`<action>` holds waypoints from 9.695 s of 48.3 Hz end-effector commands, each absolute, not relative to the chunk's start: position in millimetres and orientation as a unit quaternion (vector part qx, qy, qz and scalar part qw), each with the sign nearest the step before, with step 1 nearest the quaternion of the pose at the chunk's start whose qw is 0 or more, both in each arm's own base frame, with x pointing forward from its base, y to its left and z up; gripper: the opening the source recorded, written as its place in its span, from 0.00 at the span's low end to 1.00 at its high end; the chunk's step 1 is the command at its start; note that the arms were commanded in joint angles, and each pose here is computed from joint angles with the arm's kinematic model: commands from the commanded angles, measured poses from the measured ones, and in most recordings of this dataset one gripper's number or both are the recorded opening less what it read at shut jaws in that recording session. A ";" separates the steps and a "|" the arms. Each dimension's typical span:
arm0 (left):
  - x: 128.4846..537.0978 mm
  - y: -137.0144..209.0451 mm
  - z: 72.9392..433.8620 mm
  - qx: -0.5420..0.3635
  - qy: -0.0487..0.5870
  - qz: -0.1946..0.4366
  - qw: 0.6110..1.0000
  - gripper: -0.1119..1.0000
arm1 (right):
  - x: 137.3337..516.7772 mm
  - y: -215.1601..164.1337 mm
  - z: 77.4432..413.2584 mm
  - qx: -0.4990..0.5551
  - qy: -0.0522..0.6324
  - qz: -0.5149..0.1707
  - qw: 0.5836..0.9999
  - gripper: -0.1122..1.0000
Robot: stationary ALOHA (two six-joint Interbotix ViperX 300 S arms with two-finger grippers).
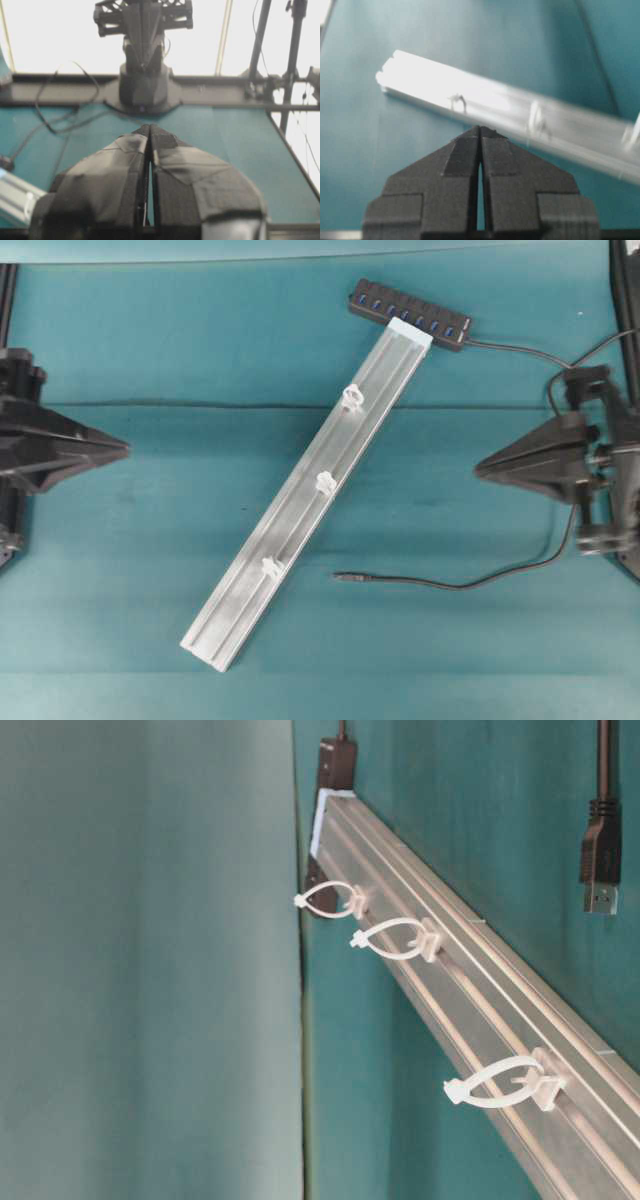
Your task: Pass the USB cable through three rings with both arms.
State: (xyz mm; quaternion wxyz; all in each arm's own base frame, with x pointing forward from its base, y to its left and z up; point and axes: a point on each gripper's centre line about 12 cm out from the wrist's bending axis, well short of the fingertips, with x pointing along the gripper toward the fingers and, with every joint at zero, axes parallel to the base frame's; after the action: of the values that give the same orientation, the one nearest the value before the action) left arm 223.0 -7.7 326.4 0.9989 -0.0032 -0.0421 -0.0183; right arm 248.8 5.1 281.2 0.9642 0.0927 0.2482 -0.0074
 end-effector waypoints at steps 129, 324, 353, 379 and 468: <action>259.1 -17.8 311.7 0.000 0.052 -0.035 0.998 0.09 | 379.9 68.3 104.5 0.038 0.653 0.004 0.757 0.16; 299.6 14.4 322.2 -0.057 0.063 0.027 0.996 0.17 | 385.9 -174.3 143.4 -0.307 0.559 0.235 0.733 0.16; 373.4 62.1 199.8 -0.149 0.228 0.110 0.956 0.87 | 388.6 -170.5 144.6 -0.276 0.548 0.232 0.755 0.16; 412.6 105.0 148.1 -0.187 0.260 0.162 0.933 0.88 | 387.1 -170.9 143.8 -0.258 0.546 0.230 0.763 0.16; 440.2 111.7 136.4 -0.083 0.242 0.131 0.958 0.24 | 385.3 -169.9 142.5 -0.191 0.535 0.215 0.794 0.16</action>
State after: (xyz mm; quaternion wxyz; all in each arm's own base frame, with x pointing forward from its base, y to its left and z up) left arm 437.3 112.5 126.8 0.9533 -0.0865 0.2569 0.1336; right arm 381.5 -173.5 141.5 0.7909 -0.1932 0.5386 0.2169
